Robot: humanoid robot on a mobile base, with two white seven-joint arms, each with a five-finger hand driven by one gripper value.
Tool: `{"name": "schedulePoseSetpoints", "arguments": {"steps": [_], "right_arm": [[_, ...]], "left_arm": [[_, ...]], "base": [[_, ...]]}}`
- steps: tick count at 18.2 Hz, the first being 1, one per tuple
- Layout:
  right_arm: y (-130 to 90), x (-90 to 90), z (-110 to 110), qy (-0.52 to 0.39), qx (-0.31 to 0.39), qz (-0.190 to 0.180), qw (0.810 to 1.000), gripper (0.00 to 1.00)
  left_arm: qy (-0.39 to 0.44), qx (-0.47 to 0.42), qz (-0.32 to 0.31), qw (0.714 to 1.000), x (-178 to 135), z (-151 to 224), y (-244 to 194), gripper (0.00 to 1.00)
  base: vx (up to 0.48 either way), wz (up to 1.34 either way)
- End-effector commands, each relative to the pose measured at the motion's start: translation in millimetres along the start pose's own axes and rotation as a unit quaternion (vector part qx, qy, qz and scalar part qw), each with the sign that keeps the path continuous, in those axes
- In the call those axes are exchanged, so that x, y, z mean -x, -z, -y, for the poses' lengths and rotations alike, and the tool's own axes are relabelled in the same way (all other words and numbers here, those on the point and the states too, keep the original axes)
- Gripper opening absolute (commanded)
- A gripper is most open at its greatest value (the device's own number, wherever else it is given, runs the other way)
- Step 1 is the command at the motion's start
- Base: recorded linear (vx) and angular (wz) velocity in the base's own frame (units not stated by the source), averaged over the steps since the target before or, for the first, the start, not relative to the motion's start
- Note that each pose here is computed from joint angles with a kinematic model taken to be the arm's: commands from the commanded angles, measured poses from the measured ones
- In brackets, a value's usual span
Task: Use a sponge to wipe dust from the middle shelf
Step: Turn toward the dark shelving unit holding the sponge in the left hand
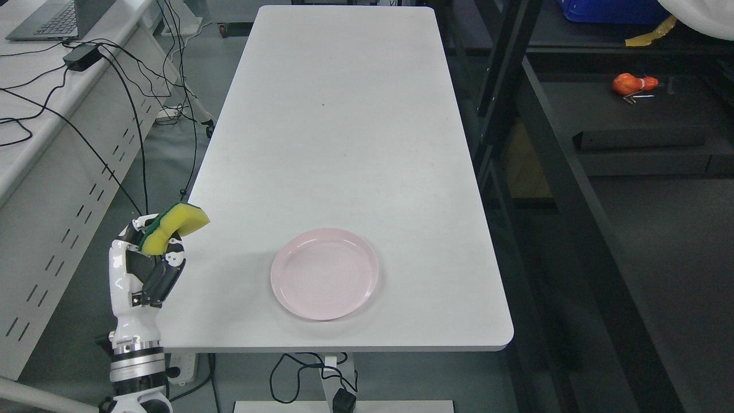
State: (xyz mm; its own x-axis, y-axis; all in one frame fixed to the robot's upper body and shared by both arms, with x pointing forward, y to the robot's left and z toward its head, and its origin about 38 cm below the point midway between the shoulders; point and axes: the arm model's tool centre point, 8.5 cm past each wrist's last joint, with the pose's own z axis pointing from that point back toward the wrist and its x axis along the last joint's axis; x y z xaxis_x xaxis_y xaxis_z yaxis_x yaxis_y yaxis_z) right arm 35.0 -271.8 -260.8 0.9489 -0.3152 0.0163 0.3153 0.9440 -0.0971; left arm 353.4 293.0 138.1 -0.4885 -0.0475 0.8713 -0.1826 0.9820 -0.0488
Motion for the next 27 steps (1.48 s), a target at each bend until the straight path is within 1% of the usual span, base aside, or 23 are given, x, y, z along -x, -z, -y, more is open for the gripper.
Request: {"name": "schedulePoseSetpoints", "arguments": {"steps": [1,12,19,27], "right_arm": [[-0.1,-9.2,10.2,0.001,0.008,0.011,1.000,1.00],[-0.1,-10.1,9.9,0.001,0.008,0.011,1.000,1.00],[-0.1,-10.1,9.9,0.001,0.008,0.011,1.000,1.00],[-0.1,-10.1,9.9,0.001,0.008,0.011,1.000,1.00]], "left_arm": [[0.002,0.007,0.001,1.000,-2.9,-0.4,-6.6,0.00],[-0.007,0.025,-0.003,1.000,-0.8,12.7,-10.0,0.00],[-0.023,0.053,-0.008,0.998,-0.2,34.8,-17.9,0.00],[-0.032,0.070,-0.002,0.997,-3.3,47.9,-16.2,0.00]], "base": [[-0.165,-0.01],[-0.216,-0.31],[-0.273,0.03],[-0.286,-0.03]]}}
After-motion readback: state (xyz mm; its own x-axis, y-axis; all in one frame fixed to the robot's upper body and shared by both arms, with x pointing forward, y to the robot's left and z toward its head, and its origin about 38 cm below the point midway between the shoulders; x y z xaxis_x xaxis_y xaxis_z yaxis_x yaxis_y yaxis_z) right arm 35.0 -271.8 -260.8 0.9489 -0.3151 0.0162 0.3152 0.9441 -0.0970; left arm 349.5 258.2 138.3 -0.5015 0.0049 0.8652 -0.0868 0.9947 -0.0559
